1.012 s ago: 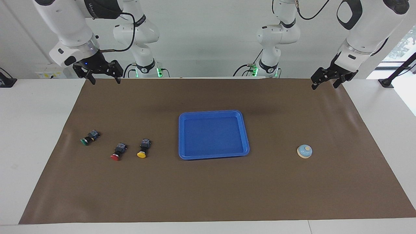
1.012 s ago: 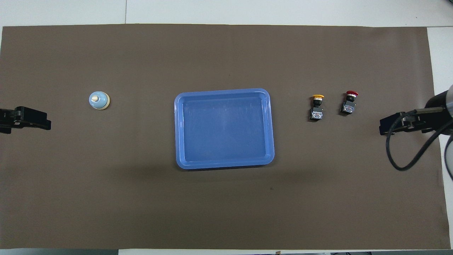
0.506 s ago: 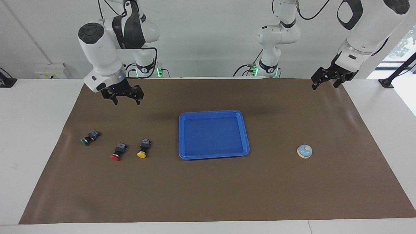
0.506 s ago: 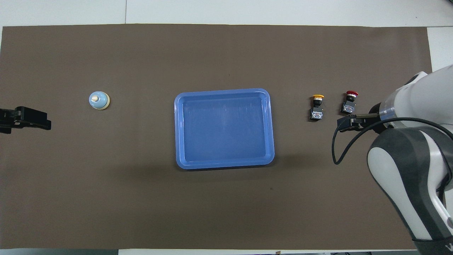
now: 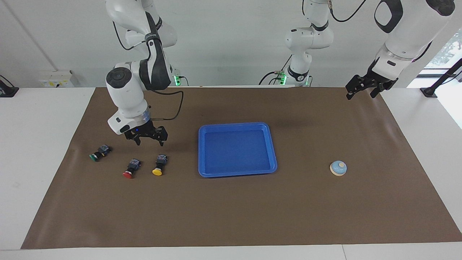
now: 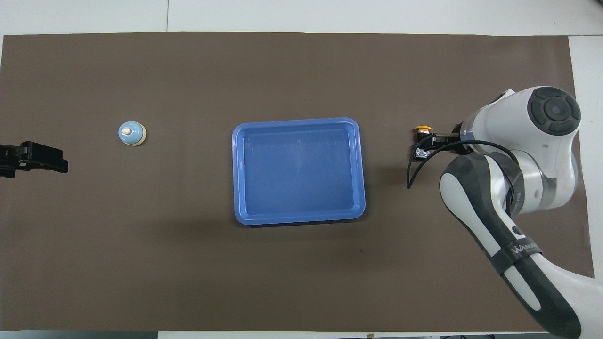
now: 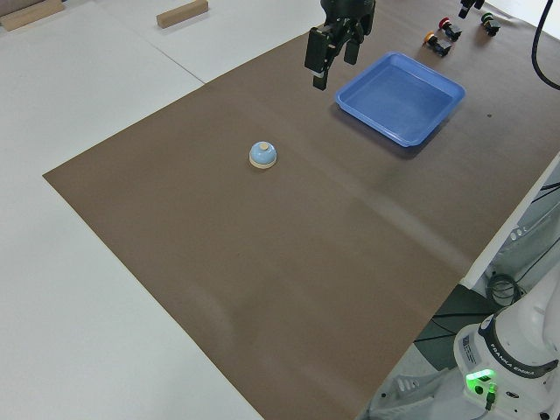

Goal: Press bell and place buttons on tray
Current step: 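Reach the right gripper to the yellow button and grasp it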

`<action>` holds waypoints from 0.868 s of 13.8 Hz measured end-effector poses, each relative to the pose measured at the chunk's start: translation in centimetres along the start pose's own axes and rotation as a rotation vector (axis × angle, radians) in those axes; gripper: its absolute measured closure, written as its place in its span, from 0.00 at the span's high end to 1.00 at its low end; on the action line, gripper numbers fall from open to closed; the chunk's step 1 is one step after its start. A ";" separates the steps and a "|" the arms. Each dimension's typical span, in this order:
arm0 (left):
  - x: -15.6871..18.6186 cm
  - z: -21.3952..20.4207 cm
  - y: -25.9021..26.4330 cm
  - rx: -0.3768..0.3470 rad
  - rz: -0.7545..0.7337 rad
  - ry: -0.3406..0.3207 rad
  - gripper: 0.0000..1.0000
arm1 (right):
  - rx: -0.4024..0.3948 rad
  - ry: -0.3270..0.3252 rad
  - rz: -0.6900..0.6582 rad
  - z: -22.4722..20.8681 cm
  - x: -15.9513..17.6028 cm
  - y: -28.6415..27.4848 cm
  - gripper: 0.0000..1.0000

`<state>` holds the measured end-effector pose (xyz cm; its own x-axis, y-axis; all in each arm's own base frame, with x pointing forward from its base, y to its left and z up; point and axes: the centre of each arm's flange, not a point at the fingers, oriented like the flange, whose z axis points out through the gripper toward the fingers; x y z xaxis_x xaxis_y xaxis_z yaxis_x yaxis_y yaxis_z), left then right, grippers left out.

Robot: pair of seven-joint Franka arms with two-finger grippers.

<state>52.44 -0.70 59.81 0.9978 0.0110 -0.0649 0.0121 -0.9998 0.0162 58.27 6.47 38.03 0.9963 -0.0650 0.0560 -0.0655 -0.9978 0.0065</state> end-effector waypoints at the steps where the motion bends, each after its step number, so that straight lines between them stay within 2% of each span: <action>1: 0.0 0.0 0.0 0.000 0.000 0.000 1.00 | 0.002 0.009 0.000 0.9 0.3 -0.1 1.00; 7: 0.0 0.0 0.0 0.000 0.000 0.000 1.00 | 0.004 0.023 -0.001 6.3 1.2 -0.4 1.00; 12: 0.0 0.0 0.0 0.000 0.000 0.000 1.00 | 0.005 0.020 -0.015 8.3 1.2 -1.5 1.00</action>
<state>52.44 -0.69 59.81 0.9978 0.0112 -0.0649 0.0123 -0.9998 0.0162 59.98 7.77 29.79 0.9959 -0.0498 0.0758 -0.0501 -0.9987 0.0027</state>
